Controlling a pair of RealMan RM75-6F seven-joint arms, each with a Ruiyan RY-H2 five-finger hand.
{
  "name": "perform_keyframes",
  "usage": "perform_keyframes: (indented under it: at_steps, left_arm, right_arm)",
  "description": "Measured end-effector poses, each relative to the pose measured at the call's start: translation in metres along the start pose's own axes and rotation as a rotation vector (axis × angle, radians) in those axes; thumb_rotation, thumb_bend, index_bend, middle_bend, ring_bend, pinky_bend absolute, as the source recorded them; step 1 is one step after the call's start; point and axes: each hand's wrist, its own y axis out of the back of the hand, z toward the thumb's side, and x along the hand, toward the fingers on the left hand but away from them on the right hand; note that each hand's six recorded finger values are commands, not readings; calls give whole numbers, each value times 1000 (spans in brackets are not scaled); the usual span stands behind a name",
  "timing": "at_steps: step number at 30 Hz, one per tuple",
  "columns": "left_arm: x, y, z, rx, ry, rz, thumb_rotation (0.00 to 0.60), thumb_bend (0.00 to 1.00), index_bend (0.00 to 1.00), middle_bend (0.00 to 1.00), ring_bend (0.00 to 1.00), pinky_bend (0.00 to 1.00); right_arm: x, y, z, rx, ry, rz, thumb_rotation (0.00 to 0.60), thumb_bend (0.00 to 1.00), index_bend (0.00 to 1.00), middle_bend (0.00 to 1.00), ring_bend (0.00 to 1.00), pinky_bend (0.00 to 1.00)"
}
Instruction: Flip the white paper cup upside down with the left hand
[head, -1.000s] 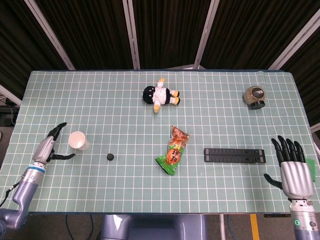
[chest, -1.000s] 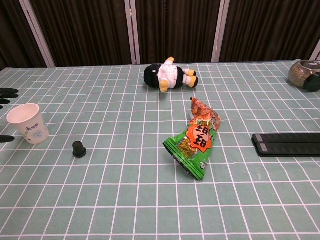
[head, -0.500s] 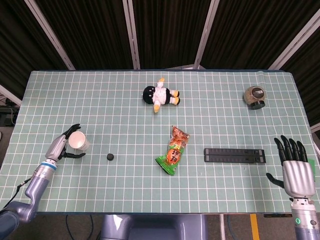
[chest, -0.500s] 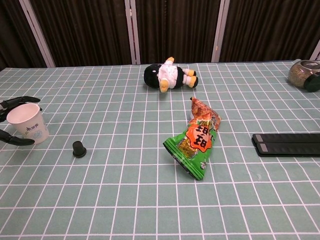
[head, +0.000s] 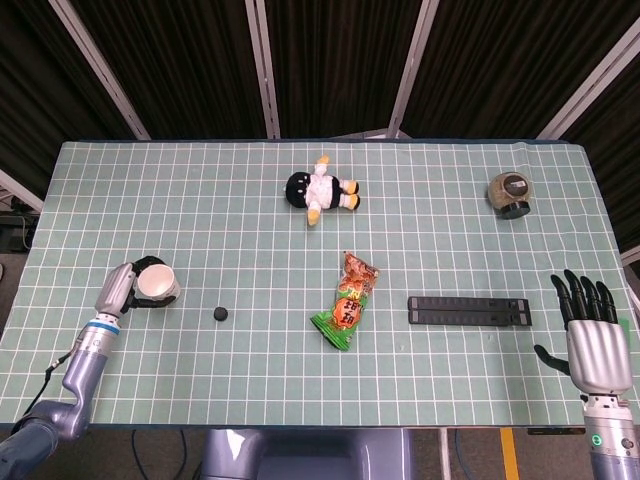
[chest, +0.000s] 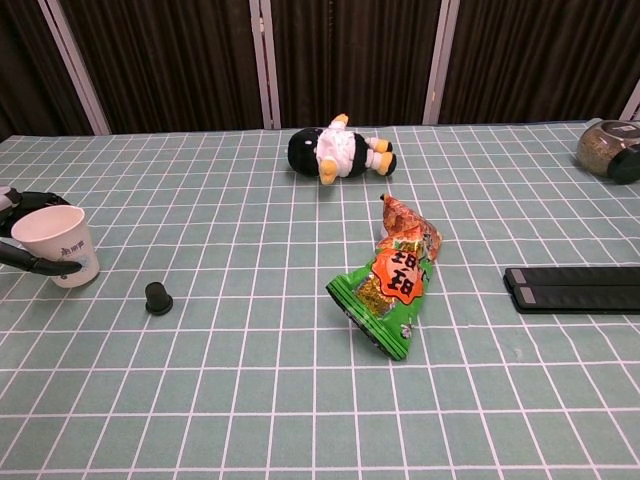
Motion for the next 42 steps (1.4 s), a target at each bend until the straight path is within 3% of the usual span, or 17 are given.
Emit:
perform_keyframes:
  at_steps: [5,9,22,28,30,32,34,36,38,42]
  left_arm:
    - [0,8,8,75,-35,18,600,127,441,435,462,532]
    - [2,17,16,221,-72,32,600,130,445,436,462,532]
    - [5,29,54,937,-182,29,600,185,453,436,462,532]
    - [5,17,63,1156,-212,-15,600,184,453,436,461,532]
    - [5,12,63,1187,-215,-31,600,185,444,428,453,511]
    - [5,9,62,1192,-210,-45,600,187,374,377,406,411]
    - [5,8,62,1177,-207,-53,600,181,168,198,231,211]
    - [5,8,61,1153,-202,-62,600,158,31,50,71,87]
    - [4,9,60,1114,-195,-72,600,128,0,0,7,23]
    - [1,13,58,1011,-178,-92,600,102,0,0,0,0]
  right_arm:
    - [0,2,0,-8,-1,-5,600,0,0,0,0,0]
    - [0,4,-1,-14,-1,-6,600,0,0,0,0,0]
    - [1,8,-3,-22,-9,-11,600,0,0,0,0,0]
    - [1,8,-5,-20,-16,-8,600,0,0,0,0,0]
    - [1,8,-5,-18,-18,-7,600,0,0,0,0,0]
    - [1,8,-6,-15,-20,-9,600,0,0,0,0,0]
    - [1,8,-6,-15,-23,-11,600,0,0,0,0,0]
    - [1,9,-7,-16,-26,-13,600,0,0,0,0,0]
    - [0,9,-7,-18,-28,-15,600,0,0,0,0,0]
    - [1,10,-6,-20,-25,-18,600,0,0,0,0,0]
